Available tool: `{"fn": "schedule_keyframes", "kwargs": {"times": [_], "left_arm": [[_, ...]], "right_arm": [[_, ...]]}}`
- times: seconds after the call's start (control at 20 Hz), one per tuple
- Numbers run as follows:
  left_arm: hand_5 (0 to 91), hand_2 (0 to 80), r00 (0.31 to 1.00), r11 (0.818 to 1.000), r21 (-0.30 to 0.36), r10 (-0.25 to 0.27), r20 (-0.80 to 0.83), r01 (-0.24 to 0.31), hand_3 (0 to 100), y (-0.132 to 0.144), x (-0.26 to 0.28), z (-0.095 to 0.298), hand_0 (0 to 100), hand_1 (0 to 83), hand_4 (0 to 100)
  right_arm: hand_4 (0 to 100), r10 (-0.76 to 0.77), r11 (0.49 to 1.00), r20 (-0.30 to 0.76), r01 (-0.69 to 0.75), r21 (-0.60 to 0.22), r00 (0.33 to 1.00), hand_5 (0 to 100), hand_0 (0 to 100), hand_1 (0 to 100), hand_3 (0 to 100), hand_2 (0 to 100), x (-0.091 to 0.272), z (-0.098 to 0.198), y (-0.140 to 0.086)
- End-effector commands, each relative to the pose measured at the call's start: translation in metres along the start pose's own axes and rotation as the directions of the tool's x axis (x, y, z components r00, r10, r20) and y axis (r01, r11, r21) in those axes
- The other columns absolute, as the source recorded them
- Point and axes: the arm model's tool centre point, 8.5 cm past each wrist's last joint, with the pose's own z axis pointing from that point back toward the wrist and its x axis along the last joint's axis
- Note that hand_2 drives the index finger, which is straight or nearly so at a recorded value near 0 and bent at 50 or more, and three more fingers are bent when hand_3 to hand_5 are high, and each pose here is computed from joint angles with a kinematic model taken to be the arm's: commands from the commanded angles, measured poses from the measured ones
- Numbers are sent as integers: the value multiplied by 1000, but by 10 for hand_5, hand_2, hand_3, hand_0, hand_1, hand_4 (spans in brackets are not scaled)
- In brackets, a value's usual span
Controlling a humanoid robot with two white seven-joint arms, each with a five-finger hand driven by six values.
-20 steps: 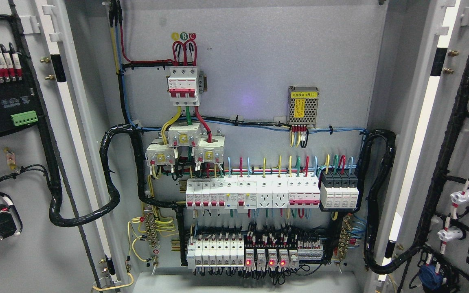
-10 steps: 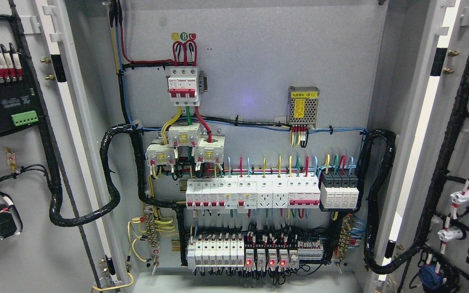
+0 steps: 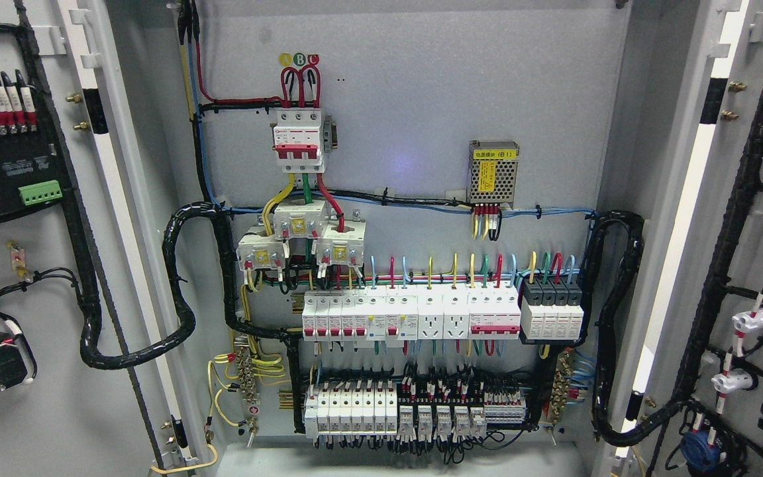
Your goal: Open door with both hands
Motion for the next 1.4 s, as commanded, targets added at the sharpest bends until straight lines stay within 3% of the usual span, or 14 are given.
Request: {"fn": "schedule_keyframes", "kwargs": {"times": [0.0, 0.15, 0.3, 0.55, 0.7, 1.15, 1.35], "left_arm": [[0, 0, 895, 988, 157, 67, -441, 3, 0, 15, -117, 56, 0, 0, 0], [0, 0, 849, 988, 146, 42, -526, 42, 0, 18, -117, 55, 0, 0, 0], [0, 0, 811, 983, 174, 59, -583, 54, 0, 24, -119, 60, 0, 0, 0], [0, 0, 790, 975, 209, 73, -609, 71, 0, 17, -125, 62, 0, 0, 0], [0, 0, 765, 952, 276, 82, -639, 129, 0, 12, -128, 66, 0, 0, 0], [0, 0, 760, 956, 271, 90, -644, 117, 0, -7, -128, 58, 0, 0, 0], [0, 0, 761, 932, 326, 94, -642, 160, 0, -6, -127, 57, 0, 0, 0]], "right_arm": [[0, -27, 998, -432, 3, -56, 901, 0, 191, 0, 0, 0, -94, 55, 8], [0, 16, 996, -524, -57, -61, 851, 0, 191, 0, 0, 0, -102, 58, 7], [0, 20, 987, -555, -104, -121, 831, 0, 191, 0, 0, 0, -105, 61, 1], [0, 7, 992, -631, -85, -94, 776, 0, 191, 0, 0, 0, -115, 58, 29], [0, 7, 991, -625, -91, -102, 781, 0, 191, 0, 0, 0, -113, 54, 31], [0, -5, 992, -661, -81, -98, 750, 0, 191, 0, 0, 0, -109, 45, 36], [0, -9, 992, -648, -74, -101, 761, 0, 191, 0, 0, 0, -101, 35, 39]]}}
